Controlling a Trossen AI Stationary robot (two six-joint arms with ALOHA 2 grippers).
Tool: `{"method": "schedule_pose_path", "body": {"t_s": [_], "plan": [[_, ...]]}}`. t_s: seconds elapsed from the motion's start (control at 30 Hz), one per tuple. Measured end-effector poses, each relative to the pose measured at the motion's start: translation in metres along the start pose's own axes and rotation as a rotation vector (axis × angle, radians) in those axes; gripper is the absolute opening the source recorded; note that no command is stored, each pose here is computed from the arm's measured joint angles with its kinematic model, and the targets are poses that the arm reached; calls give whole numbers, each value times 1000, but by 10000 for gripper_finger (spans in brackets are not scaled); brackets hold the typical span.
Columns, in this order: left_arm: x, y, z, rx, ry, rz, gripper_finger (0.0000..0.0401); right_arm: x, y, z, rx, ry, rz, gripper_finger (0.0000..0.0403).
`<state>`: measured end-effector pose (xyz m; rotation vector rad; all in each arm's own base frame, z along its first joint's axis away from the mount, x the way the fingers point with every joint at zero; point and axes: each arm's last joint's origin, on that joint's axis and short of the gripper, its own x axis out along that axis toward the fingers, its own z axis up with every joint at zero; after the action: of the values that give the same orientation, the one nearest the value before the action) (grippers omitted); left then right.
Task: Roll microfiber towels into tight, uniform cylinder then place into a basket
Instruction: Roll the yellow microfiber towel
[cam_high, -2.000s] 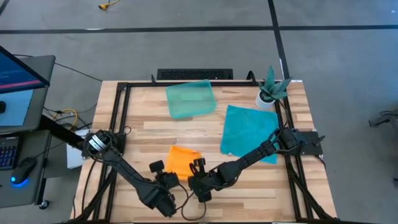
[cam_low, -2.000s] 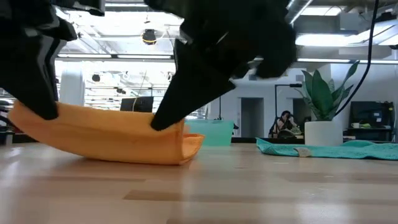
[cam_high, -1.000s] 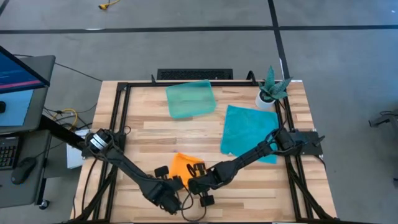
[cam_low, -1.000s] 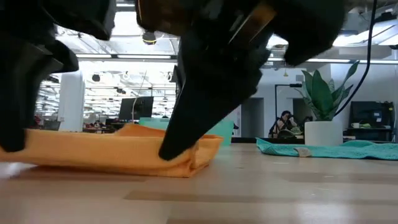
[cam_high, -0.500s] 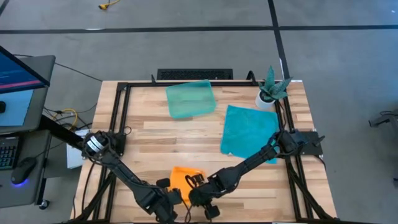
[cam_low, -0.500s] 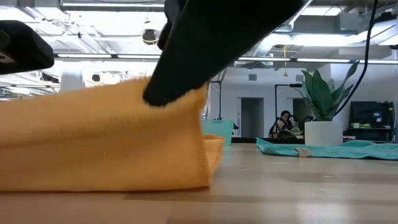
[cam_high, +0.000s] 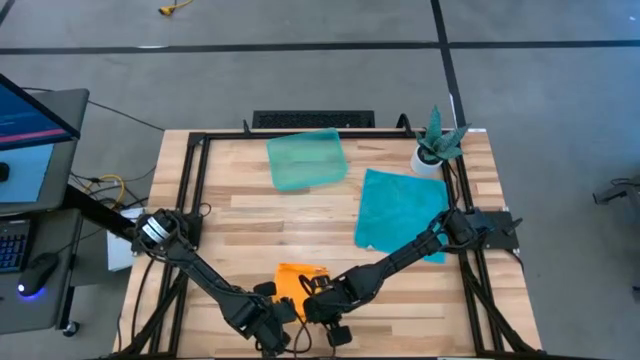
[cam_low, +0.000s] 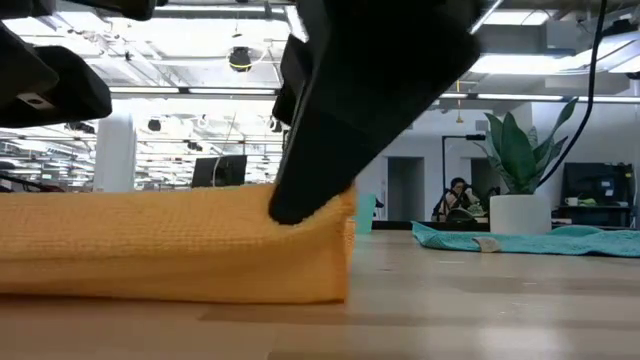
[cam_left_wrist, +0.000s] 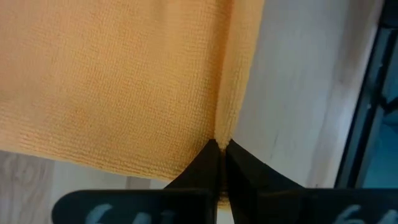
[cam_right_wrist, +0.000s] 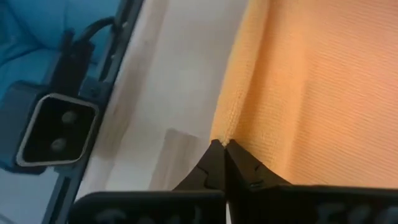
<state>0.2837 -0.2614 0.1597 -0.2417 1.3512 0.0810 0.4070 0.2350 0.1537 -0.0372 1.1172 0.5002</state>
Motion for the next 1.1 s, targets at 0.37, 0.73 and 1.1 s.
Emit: {"method": "schedule_pose_path", "body": {"t_s": [0.37,0.73,1.1], "plan": [[-3,-8,-7,3,8,-36,7,-4,15,6,-12,-24,78,5],[0,3,4,16,38,-35,7,4,12,1,39,4,120,6],[10,19,10,-34,70,-15,7,18,-11,-14,171,11,127,9]]}}
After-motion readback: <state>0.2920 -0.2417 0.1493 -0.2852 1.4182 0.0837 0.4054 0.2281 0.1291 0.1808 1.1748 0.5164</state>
